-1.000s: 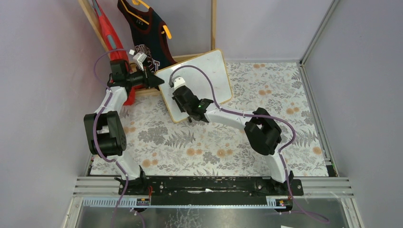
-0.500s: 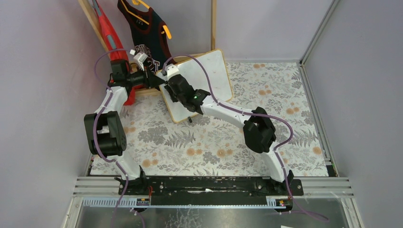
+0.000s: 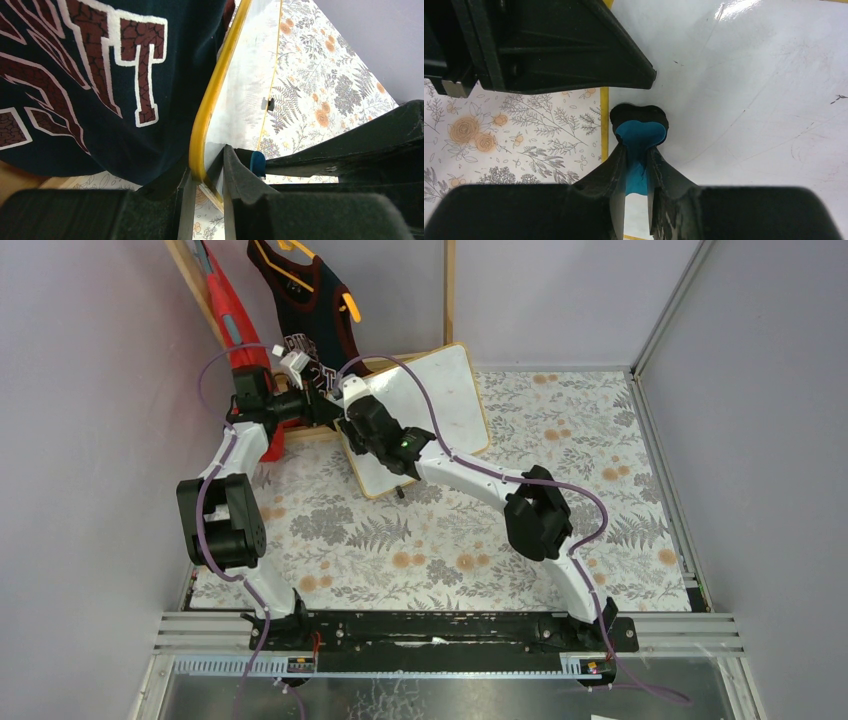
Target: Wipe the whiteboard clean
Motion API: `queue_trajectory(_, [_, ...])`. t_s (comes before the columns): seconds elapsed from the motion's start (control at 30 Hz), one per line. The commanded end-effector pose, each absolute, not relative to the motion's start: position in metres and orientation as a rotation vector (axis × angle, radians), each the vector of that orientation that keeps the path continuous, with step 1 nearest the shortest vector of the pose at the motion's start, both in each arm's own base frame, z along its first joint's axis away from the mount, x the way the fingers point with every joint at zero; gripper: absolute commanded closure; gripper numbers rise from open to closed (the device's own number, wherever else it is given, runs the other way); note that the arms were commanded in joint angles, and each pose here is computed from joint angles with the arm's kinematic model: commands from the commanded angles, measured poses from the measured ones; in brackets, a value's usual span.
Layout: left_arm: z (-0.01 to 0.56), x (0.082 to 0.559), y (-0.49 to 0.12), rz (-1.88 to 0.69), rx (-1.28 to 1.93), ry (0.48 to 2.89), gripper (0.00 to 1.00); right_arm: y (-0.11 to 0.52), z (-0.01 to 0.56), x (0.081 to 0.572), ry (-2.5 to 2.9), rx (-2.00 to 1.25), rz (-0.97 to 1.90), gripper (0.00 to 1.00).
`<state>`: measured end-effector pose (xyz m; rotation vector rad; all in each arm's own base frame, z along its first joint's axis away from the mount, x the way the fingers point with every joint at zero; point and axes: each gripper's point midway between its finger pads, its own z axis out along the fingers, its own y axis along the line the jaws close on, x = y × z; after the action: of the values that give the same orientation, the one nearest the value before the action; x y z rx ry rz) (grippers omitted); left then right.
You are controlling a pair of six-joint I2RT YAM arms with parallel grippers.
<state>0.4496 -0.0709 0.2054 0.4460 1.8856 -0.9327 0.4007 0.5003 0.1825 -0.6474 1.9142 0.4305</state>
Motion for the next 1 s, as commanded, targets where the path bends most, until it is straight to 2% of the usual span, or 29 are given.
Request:
queue_trajectory(0.0, [0.159, 0.444, -0.066, -0.837, 0.466, 2.0, 1.0, 0.512, 0.166, 0.398, 1.923, -0.664, 0.465, 1.0])
queue_trajectory(0.6, [0.163, 0.443, -0.066, -0.833, 0.468, 1.997, 1.0, 0.462, 0.121, 0.373, 2.009, -0.651, 0.367, 1.0])
queue_trajectory(0.97, [0.162, 0.442, -0.066, -0.831, 0.464, 2.0, 1.0, 0.47, 0.164, 0.39, 1.924, -0.659, 0.321, 1.0])
